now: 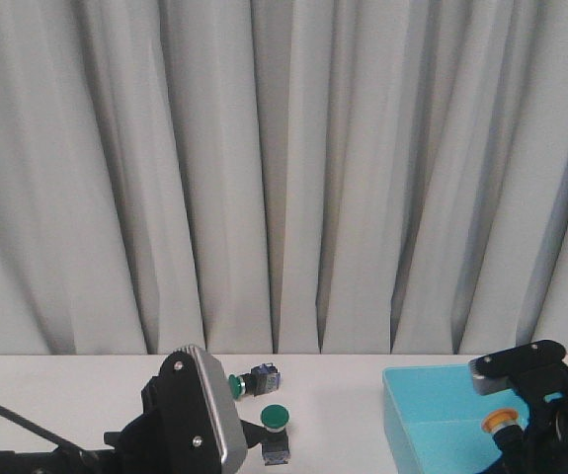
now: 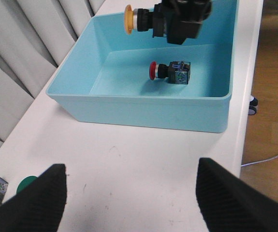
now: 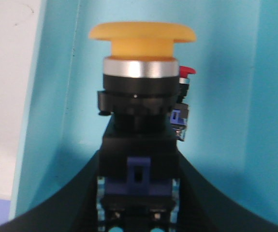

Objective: Pick red and yellow buttons and place in box
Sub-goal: 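Carry the yellow button with the right gripper over the cyan box, then lower the yellow button into the box and open the right gripper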

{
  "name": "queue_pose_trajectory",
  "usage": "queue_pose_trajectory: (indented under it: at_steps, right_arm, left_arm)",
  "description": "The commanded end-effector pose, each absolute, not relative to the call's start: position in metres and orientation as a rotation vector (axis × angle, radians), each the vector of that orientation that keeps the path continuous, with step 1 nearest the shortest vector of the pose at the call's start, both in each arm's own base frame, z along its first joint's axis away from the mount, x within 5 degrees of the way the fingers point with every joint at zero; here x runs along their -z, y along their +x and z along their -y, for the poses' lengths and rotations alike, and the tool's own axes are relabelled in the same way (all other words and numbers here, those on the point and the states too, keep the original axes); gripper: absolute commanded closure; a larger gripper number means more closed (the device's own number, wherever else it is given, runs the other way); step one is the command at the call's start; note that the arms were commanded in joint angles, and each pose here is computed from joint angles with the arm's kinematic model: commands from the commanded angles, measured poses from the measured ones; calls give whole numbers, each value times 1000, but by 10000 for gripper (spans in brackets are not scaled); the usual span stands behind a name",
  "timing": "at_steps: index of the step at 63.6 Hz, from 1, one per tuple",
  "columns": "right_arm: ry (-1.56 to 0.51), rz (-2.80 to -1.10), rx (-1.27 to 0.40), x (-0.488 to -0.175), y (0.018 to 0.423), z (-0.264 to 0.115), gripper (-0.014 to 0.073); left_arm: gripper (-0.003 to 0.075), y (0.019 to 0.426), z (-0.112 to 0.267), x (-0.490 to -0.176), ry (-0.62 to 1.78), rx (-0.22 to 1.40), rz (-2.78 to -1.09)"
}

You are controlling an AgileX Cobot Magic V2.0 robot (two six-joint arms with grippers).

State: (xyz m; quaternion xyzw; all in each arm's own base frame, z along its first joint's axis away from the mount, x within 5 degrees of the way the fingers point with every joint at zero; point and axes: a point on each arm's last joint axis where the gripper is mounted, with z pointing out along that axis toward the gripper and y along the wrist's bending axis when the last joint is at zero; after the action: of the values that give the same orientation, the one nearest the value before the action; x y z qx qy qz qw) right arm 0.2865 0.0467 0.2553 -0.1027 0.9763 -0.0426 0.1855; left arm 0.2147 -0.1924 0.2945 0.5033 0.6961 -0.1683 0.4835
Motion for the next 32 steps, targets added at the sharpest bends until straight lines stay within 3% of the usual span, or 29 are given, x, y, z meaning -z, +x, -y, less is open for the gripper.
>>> queue_pose_trajectory:
  at_steps: [1, 8, 32]
  right_arm:
    - [-284, -2714, -24, -265, 302, -34, 350]
    - [-268, -2744, -123, -253, 316, -25, 350]
    - [-263, -2846, -122, -200, 341, -21, 350]
  left_arm:
    - [171, 213, 192, -310, 1173, 433, -1668]
    - [171, 213, 192, -310, 1177, 438, -1668]
    - [171, 212, 193, -309, 1186, 449, -1668]
